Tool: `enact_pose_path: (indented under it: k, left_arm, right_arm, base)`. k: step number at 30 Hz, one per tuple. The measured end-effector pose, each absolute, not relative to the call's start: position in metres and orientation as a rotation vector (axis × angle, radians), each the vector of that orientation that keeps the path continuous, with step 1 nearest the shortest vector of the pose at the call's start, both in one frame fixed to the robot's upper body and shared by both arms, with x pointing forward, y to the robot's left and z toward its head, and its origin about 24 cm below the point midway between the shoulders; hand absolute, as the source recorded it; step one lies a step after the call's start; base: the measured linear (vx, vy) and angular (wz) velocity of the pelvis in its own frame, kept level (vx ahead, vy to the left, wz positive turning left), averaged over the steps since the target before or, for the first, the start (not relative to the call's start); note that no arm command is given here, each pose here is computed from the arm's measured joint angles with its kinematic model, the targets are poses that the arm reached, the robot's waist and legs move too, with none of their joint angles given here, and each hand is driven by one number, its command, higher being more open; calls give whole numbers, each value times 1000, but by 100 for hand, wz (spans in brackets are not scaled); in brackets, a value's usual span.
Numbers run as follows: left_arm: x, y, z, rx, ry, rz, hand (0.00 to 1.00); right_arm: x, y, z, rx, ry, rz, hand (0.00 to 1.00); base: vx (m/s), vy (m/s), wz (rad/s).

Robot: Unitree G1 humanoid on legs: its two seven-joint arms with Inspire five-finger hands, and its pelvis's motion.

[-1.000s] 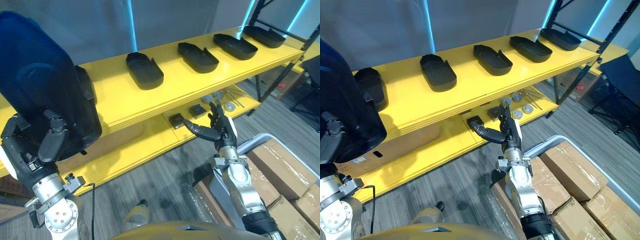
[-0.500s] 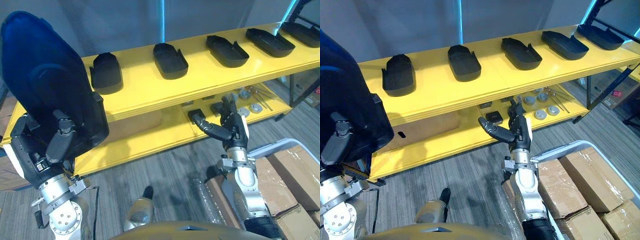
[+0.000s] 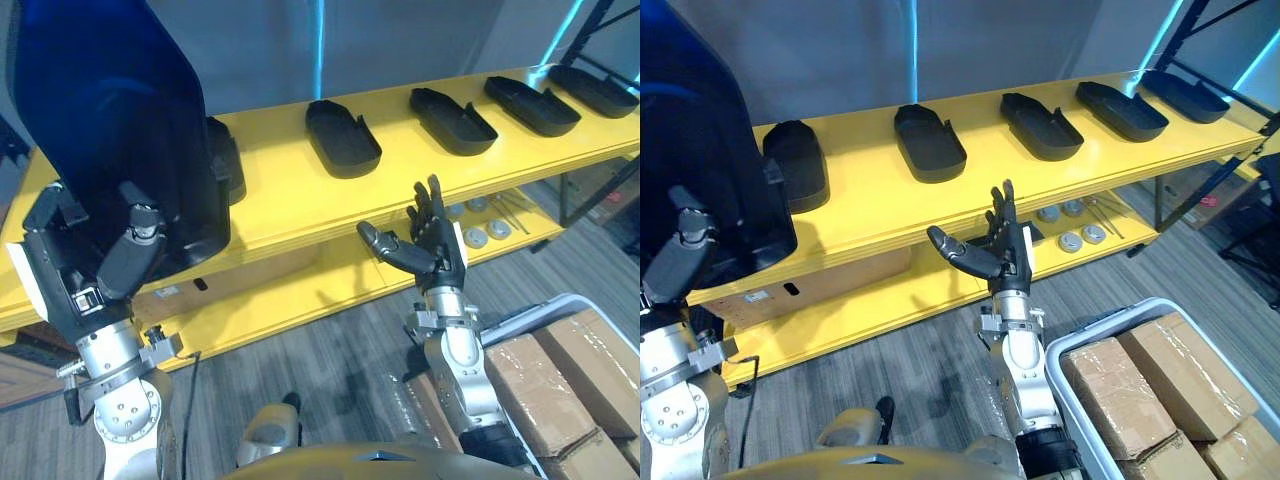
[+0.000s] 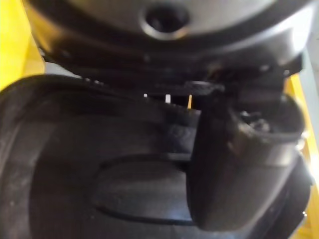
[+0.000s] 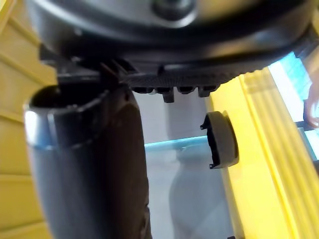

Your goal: Walk over and take three plastic housings, then place them on the shelf

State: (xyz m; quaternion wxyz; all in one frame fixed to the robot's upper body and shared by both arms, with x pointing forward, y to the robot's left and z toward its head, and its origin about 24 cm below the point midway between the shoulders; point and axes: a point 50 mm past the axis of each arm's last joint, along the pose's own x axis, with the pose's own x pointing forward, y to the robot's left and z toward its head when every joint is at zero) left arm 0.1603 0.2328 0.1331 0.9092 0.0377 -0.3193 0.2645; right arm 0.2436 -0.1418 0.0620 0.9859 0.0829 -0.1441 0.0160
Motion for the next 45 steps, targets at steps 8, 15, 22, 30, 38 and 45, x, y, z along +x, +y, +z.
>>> enact_pose_path:
  k: [8, 15, 22, 30, 38, 45]
  left_arm:
    - [175, 224, 130, 34, -647, 514, 0]
    - [175, 221, 126, -3, -628, 512, 0]
    - [170, 215, 112, -95, -556, 489, 0]
    - [172, 212, 85, -144, -439, 512, 0]
    - [180, 206, 86, -102, -440, 323, 0]
    - [193, 199, 92, -69, -429, 201, 0]
  right_arm:
    - [245, -162, 82, 83, -380, 74, 100]
    - [259, -161, 124, 47, -553, 105, 100]
    - [238, -179, 111, 67, -512, -3, 100]
    - [233, -194, 107, 33, -497, -19, 100]
    - [238, -191, 86, 109, -420, -40, 100]
    - [232, -164, 78, 133, -390, 15, 100]
  base:
    - [95, -111, 67]
    - [72, -71, 42]
    - [-32, 7, 46]
    - [-60, 134, 26]
    - [38, 190, -3]
    - [40, 79, 24]
